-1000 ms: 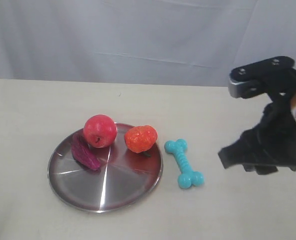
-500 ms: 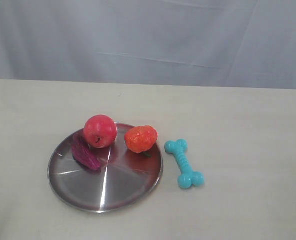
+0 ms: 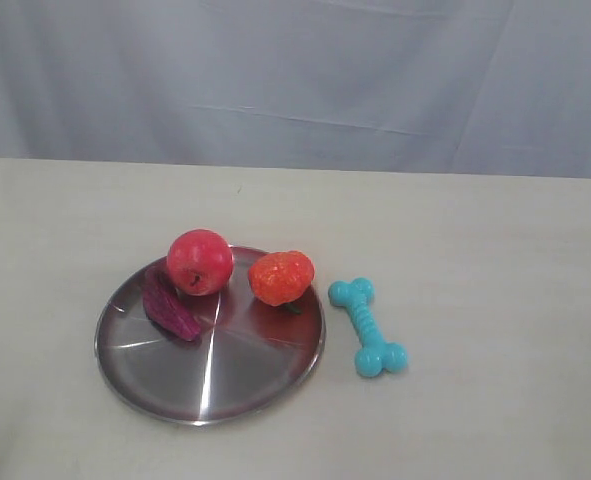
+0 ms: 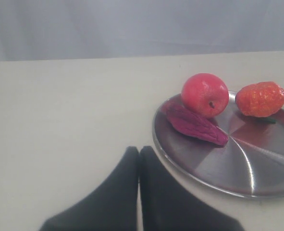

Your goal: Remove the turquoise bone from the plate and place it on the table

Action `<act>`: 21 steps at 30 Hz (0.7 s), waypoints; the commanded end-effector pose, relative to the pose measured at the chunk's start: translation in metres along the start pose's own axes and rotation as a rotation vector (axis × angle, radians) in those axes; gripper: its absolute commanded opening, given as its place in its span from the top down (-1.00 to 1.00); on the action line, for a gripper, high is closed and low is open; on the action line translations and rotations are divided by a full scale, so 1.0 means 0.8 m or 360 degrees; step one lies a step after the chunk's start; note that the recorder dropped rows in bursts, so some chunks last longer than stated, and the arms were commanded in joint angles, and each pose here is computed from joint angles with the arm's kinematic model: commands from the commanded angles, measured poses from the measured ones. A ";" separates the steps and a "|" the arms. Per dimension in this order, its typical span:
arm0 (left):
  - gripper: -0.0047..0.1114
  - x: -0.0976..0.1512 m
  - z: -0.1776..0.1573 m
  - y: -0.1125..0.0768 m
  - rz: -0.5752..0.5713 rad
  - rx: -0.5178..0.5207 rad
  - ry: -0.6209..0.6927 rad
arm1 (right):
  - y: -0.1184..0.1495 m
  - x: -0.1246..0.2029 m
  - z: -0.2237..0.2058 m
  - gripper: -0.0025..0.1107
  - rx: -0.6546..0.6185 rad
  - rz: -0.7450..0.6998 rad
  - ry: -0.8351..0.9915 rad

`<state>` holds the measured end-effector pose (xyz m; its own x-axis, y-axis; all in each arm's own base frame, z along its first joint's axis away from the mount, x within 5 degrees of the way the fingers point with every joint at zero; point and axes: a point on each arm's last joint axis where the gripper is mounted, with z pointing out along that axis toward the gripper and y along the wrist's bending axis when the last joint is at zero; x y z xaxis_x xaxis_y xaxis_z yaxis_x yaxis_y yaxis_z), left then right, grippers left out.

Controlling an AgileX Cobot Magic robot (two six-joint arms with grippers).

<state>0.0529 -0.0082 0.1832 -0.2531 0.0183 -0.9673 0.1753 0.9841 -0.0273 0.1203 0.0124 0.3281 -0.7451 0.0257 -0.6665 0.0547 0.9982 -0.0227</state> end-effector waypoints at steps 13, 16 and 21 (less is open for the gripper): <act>0.92 0.001 0.000 0.000 -0.0001 0.0004 0.0002 | 0.007 -0.030 -0.029 0.96 -0.0309 -0.0015 -0.1130; 0.92 0.001 0.000 0.000 -0.0001 0.0004 0.0002 | -0.005 -0.013 -0.025 0.96 -0.0277 0.0149 -0.1192; 0.92 0.001 0.000 0.000 -0.0001 0.0004 0.0002 | -0.026 0.025 -0.016 0.96 -0.0113 0.0350 -0.1277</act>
<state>0.0529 -0.0082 0.1832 -0.2531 0.0183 -0.9673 0.1753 0.9841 -0.0273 0.1054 -0.0009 0.3345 -0.0775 0.1773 -0.9811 0.0284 0.9841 0.1756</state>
